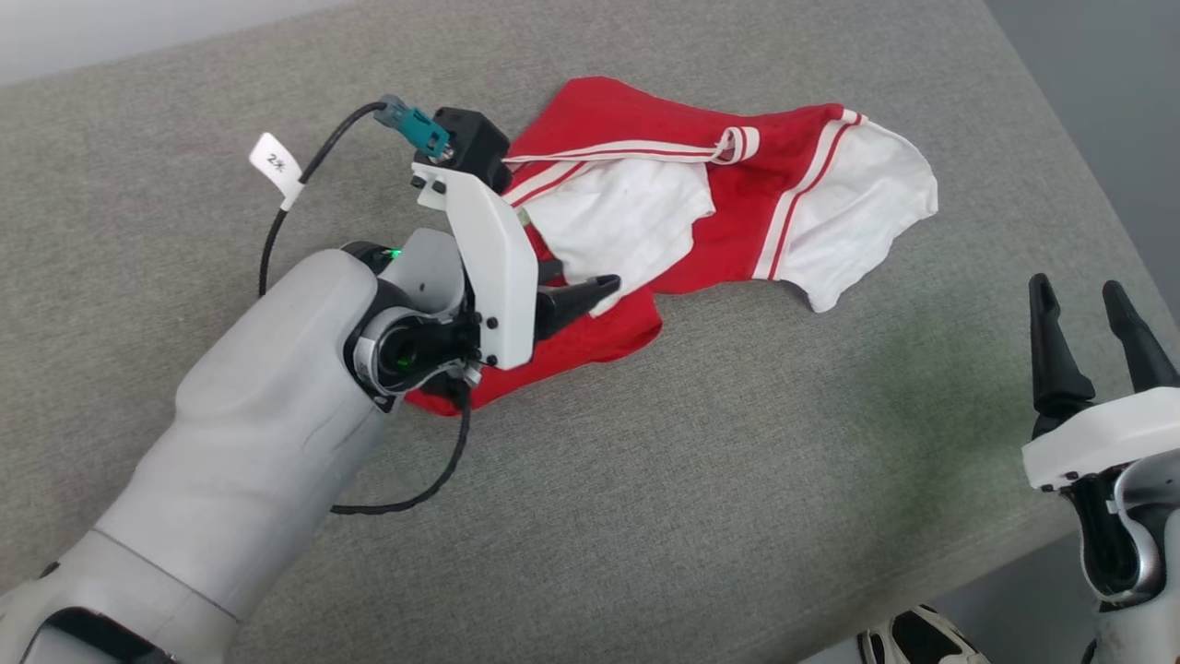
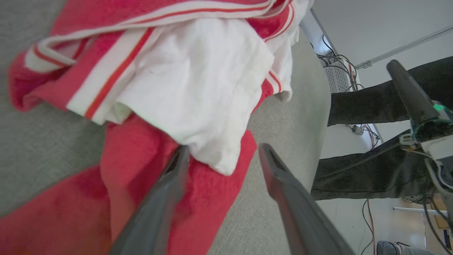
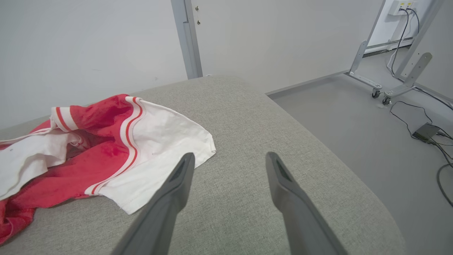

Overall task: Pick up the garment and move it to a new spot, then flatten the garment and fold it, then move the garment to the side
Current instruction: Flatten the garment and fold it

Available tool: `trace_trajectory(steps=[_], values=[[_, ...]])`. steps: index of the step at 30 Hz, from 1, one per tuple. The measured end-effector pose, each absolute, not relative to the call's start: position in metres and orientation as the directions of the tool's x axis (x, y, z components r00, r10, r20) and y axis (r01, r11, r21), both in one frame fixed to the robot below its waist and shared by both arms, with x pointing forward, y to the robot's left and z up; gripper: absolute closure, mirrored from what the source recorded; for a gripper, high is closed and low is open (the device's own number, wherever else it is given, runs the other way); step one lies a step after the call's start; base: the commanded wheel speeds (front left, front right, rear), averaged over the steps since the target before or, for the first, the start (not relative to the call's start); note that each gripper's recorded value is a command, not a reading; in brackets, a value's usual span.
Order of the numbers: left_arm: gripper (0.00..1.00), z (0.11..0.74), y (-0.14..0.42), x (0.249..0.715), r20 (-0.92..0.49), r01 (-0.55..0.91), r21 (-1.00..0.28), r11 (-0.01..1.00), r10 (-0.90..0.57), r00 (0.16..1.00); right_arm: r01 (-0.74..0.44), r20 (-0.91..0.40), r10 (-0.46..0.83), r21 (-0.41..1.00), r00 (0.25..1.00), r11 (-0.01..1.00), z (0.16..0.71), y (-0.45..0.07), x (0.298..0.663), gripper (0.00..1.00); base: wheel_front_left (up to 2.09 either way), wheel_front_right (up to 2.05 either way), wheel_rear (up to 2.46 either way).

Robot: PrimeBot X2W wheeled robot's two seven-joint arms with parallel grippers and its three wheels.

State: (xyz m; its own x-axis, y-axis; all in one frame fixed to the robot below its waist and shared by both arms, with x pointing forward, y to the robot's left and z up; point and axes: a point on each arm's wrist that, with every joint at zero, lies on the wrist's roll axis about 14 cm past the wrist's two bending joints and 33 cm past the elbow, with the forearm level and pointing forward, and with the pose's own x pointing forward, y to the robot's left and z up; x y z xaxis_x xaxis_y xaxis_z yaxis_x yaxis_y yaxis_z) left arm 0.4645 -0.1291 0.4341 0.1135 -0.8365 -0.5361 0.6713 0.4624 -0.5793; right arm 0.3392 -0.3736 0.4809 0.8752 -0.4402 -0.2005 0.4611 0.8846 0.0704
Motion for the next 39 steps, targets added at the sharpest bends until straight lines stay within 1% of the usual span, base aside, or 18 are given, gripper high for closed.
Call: trace_trajectory(steps=[4, 12, 17, 22, 23, 24, 25, 26, 30, 33, 35, 39], values=[[0.00, 0.428, -0.127, 0.462, -0.559, 0.671, -0.579, 0.464, -0.824, 0.087, 0.462, -0.200, -0.441, 0.072, 0.875, 0.884, 0.481, -0.374, 0.338, 0.00, 0.00, 0.00, 0.00], [0.00, 0.419, -0.116, 0.467, -0.591, 0.673, -0.551, 0.494, -0.800, 0.103, 0.445, -0.201, -0.423, 0.078, 0.883, 0.892, 0.480, -0.368, 0.343, 0.00, 0.00, 0.00, 0.00], [0.00, 0.425, -0.128, 0.467, -0.554, 0.670, -0.575, 0.470, -0.826, 0.104, 0.431, -0.197, -0.409, 0.080, 0.891, 0.899, 0.481, -0.364, 0.349, 0.00, 0.00, 0.00, 0.00], [0.00, 0.435, -0.139, 0.475, -0.508, 0.666, -0.591, 0.455, -0.851, 0.130, 0.430, -0.201, -0.408, 0.081, 0.891, 0.899, 0.478, -0.363, 0.350, 0.00, 0.00, 0.00, 0.00], [0.06, 0.437, -0.142, 0.475, -0.500, 0.667, -0.595, 0.449, -0.856, 0.130, 0.430, -0.204, -0.407, 0.082, 0.890, 0.899, 0.477, -0.363, 0.350, 0.00, 0.00, 0.00, 0.00], [0.42, 0.438, -0.144, 0.474, -0.499, 0.669, -0.595, 0.445, -0.857, 0.126, 0.430, -0.207, -0.407, 0.083, 0.890, 0.899, 0.476, -0.362, 0.349, 0.00, 0.00, 0.00, 0.00], [0.61, 0.437, -0.144, 0.475, -0.501, 0.672, -0.593, 0.445, -0.856, 0.125, 0.431, -0.209, -0.407, 0.084, 0.889, 0.899, 0.475, -0.362, 0.349, 0.00, 0.00, 0.00, 0.00], [1.00, 0.437, -0.145, 0.476, -0.502, 0.671, -0.591, 0.447, -0.856, 0.127, 0.431, -0.211, -0.407, 0.084, 0.889, 0.898, 0.475, -0.362, 0.349, 0.00, 0.00, 0.00, 0.00], [1.00, 0.434, -0.143, 0.476, -0.512, 0.667, -0.591, 0.453, -0.850, 0.123, 0.433, -0.210, -0.408, 0.088, 0.888, 0.897, 0.473, -0.362, 0.349, 0.00, 0.00, 0.00, 0.00], [1.00, 0.446, -0.138, 0.484, -0.490, 0.662, -0.599, 0.450, -0.860, 0.142, 0.433, -0.214, -0.406, 0.094, 0.888, 0.897, 0.470, -0.360, 0.350, 0.00, 0.00, 0.00, 0.00], [1.00, 0.456, -0.125, 0.497, -0.489, 0.665, -0.580, 0.470, -0.854, 0.177, 0.423, -0.216, -0.395, 0.102, 0.893, 0.900, 0.468, -0.356, 0.354, 0.00, 0.00, 0.00, 0.00], [1.00, 0.473, -0.085, 0.530, -0.509, 0.646, -0.533, 0.546, -0.817, 0.271, 0.389, -0.216, -0.358, 0.119, 0.908, 0.914, 0.466, -0.344, 0.364, 0.00, 0.00, 0.00, 0.00]])
